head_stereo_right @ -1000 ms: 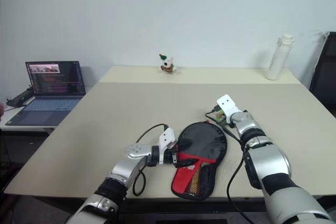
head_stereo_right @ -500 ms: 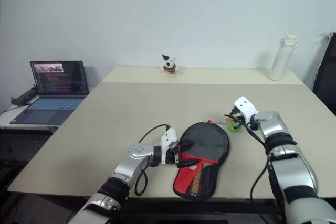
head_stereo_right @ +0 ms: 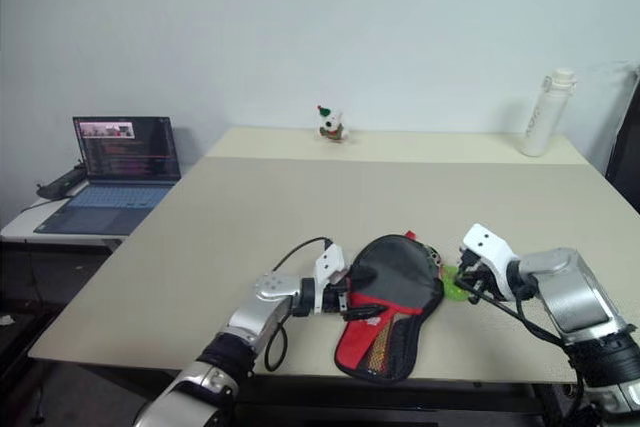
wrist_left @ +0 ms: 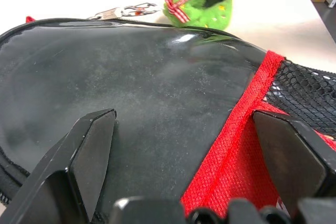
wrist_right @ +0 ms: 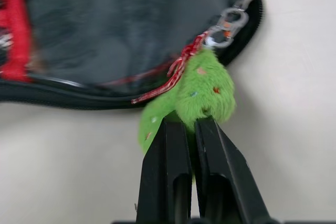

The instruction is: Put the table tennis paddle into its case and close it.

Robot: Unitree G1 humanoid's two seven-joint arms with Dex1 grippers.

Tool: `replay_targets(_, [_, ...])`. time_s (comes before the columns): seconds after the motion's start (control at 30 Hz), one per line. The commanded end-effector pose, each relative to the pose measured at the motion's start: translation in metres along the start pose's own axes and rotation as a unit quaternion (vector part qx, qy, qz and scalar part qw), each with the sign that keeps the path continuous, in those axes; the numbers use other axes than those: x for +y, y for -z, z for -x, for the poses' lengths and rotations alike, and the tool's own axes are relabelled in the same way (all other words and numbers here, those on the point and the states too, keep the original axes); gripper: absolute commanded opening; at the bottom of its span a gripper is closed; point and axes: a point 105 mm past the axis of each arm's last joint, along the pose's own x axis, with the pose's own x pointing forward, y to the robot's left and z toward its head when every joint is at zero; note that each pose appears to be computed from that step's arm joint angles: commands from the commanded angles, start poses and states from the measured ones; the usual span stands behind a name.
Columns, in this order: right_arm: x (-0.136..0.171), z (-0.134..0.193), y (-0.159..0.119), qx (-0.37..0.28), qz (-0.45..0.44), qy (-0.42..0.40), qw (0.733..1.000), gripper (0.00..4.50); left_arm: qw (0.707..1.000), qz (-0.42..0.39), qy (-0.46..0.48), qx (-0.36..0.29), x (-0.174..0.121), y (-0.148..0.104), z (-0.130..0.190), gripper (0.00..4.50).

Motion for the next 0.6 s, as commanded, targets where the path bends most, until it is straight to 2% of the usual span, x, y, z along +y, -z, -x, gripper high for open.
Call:
replay_targets(0.03, [0.023,0.007,0.004,0.009,0.006,-0.062,0.998,0.04,0.998,0.027,0.031,0.056,-0.017,0.032,-0.007,4.50])
replay_targets(0.27, [0.055,0.023,0.015,0.028,0.023,-0.155,0.987,0.04,0.998,0.024,0.032,0.054,-0.016,0.030,-0.010,4.50])
replay_targets(0.43, [0.041,0.008,-0.002,-0.018,0.008,-0.105,0.994,0.04,0.998,0.022,0.032,0.051,-0.016,0.028,-0.011,4.50])
replay_targets(0.53, [0.024,0.006,-0.012,-0.035,0.001,-0.067,0.997,0.75,0.998,0.019,0.031,0.049,-0.015,0.026,-0.010,4.50])
replay_targets(0.6, [0.018,0.010,-0.013,-0.034,-0.010,-0.062,0.997,1.43,0.998,0.016,0.029,0.047,-0.014,0.025,-0.009,4.50])
